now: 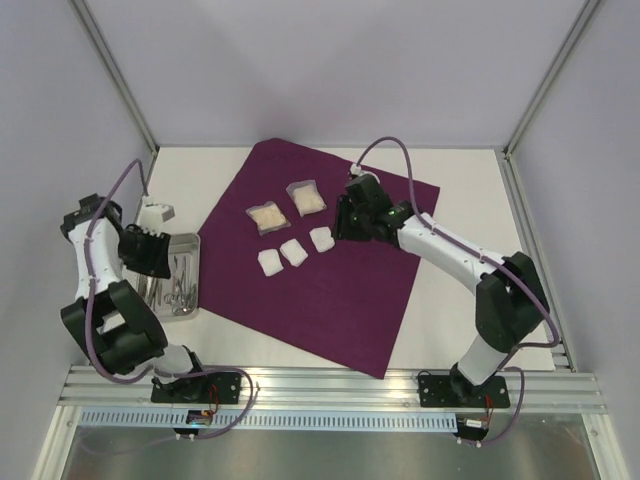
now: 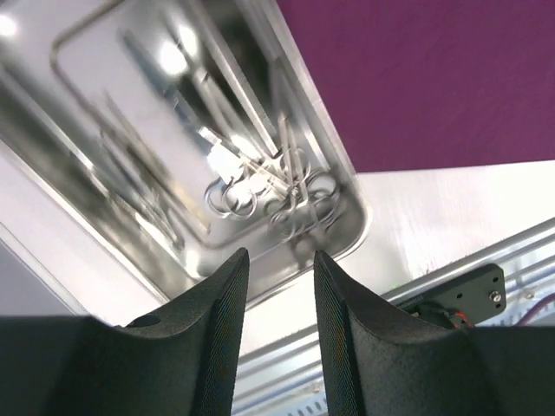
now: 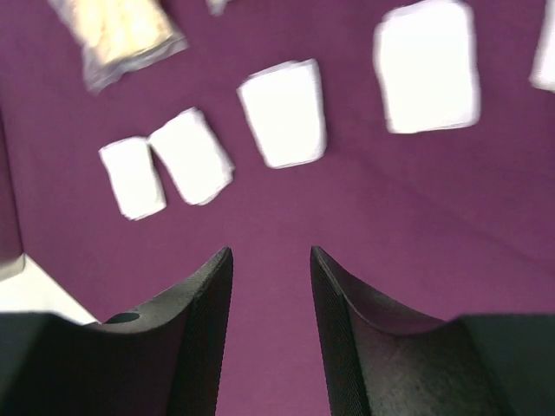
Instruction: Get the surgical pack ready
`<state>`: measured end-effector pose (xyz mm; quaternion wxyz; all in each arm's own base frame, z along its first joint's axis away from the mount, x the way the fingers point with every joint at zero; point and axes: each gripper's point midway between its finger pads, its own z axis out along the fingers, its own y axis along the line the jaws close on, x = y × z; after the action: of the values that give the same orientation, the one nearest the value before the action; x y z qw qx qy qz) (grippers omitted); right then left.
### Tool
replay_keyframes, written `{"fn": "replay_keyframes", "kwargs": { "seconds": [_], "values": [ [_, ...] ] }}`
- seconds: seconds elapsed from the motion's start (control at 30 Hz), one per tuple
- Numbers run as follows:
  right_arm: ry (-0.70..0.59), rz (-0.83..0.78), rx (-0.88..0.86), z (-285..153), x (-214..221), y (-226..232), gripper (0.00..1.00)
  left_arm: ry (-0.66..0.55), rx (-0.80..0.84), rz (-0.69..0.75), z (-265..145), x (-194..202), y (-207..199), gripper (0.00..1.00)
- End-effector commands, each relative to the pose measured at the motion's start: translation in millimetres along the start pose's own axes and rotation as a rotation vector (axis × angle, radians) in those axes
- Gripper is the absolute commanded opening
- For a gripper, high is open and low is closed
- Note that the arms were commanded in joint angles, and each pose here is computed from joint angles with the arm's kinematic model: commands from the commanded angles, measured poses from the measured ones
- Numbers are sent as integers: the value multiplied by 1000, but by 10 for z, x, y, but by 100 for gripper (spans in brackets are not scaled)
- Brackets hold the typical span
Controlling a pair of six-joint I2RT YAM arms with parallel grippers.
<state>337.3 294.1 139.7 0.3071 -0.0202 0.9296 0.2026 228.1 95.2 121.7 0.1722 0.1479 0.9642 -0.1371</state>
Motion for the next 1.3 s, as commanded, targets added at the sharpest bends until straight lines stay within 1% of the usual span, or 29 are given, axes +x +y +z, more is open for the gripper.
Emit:
{"fn": "replay_keyframes", "kwargs": {
  "seconds": [0.0, 0.07, 0.1, 0.13, 0.17, 0.2, 0.23, 0.27, 0.3, 0.33, 0.37, 0.4, 0.43, 0.47, 0.53, 0.7, 1.0, 1.13, 1.27],
  "values": [
    [-20, -19, -49, -174, -115, -105, 44, -17, 0, 99, -4, -287, -449, 45],
    [-32, -24, -44, -193, -135, -166, 44, -31, 17, 152, 2, -452, -686, 45],
    [-24, -33, -35, -181, -92, -222, 44, -38, 57, 191, 62, -586, -920, 46],
    [-24, -38, -31, -171, -76, -241, 44, -44, 81, 201, 105, -672, -1027, 46],
    [-24, -43, -28, -169, -61, -264, 44, -87, 79, 224, 120, -856, -1084, 47],
    [-17, -51, -21, -158, -16, -312, 45, -100, 115, 224, 191, -979, -1297, 49],
    [-23, -53, -25, -162, -14, -319, 44, -98, 127, 216, 285, -1064, -1340, 51],
    [-28, -48, -26, -161, -26, -349, 45, -140, 120, 244, 336, -1256, -1401, 53],
    [-11, -44, -27, -150, 42, -393, 45, -141, 122, 219, 404, -1340, -1455, 53],
    [-28, -39, -41, -174, 7, -385, 45, -122, 141, 244, 560, -1431, -1569, 54],
    [-31, -35, -45, -181, 9, -403, 45, -137, 139, 254, 648, -1546, -1599, 54],
    [-24, -29, -42, -173, 53, -454, 46, -126, 132, 254, 739, -1592, -1611, 55],
    [-37, -29, -47, -200, 33, -457, 46, -84, 148, 240, 939, -1592, -1635, 55],
    [-38, -34, -42, -200, 40, -477, 46, -89, 161, 251, 1026, -1665, -1695, 56],
    [-33, -38, -29, -210, 77, -524, 46, -43, 184, 228, 1285, -1648, -1690, 56],
    [-15, -44, -16, -172, 156, -586, 46, 3, 207, 198, 1666, -1589, -1631, 56],
    [15, -25, -15, -25, 228, -597, 46, 43, 229, 187, 1848, -1396, -1618, 51],
    [15, -23, -15, -18, 231, -598, 46, 73, 196, 185, 1935, -1320, -1534, 50],
    [19, -24, -9, -22, 252, -618, 45, 97, 186, 187, 1926, -1235, -1513, 48]
  ]
}}
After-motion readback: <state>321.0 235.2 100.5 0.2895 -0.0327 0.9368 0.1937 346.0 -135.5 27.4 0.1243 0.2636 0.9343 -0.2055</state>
